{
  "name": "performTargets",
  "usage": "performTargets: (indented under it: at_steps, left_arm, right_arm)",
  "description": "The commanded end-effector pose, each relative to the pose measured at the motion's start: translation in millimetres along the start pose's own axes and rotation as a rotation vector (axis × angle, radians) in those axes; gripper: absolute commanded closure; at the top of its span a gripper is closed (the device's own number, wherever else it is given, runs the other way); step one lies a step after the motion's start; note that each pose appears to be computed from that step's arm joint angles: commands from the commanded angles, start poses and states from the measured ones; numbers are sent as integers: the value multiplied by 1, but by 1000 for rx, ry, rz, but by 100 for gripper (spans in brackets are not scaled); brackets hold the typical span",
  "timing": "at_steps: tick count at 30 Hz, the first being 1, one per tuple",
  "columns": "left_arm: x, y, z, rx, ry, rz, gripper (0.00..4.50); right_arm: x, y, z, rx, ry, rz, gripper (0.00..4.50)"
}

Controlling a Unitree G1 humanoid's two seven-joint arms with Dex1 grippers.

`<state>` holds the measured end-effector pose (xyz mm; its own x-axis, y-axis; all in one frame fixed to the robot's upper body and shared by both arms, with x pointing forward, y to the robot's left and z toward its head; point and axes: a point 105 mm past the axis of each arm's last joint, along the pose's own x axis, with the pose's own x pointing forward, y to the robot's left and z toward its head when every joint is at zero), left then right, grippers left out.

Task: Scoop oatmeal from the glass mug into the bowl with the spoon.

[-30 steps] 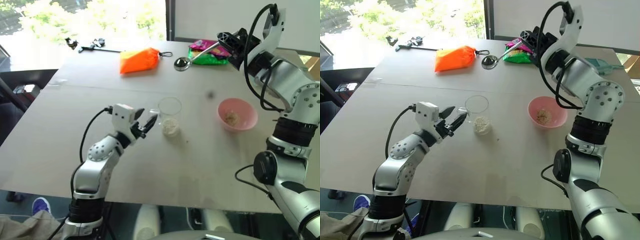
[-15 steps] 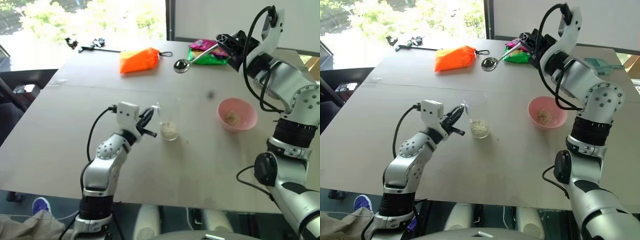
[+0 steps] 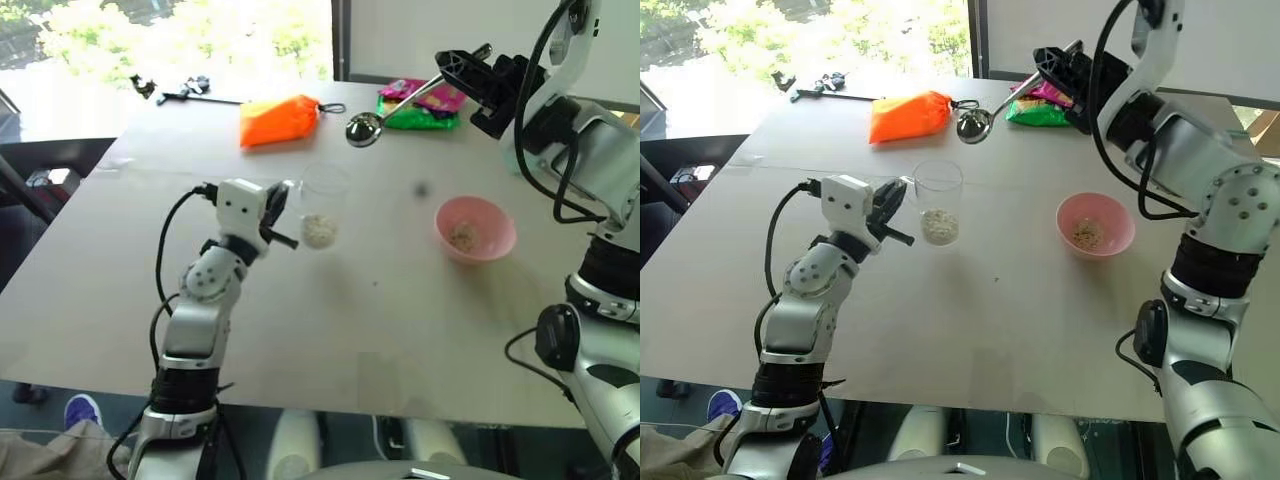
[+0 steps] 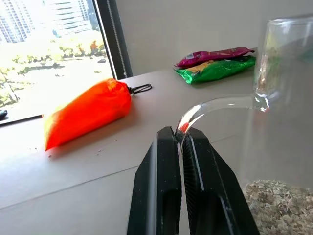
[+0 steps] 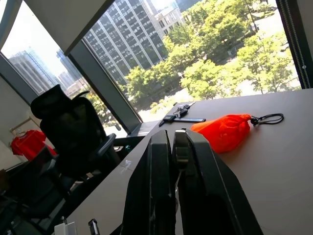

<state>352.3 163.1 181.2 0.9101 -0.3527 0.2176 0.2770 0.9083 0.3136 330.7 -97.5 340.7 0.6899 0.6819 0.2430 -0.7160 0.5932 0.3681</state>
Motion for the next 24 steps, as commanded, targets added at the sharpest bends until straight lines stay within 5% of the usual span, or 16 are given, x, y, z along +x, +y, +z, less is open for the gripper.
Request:
performTargets:
  at_steps: [1,18,24]
  left_arm:
    - [4,0,16,36,-82,-13,441]
    - [-32,-15,-20,-89,-22,0,441]
    - [-29,-9,-21,-102,-10,30,214]
  right_arm:
    - [-5,28,9,-78,-13,100,450]
    - [-4,21,-4,-66,7,79,450]
    - [-3,21,-6,-67,11,84,450]
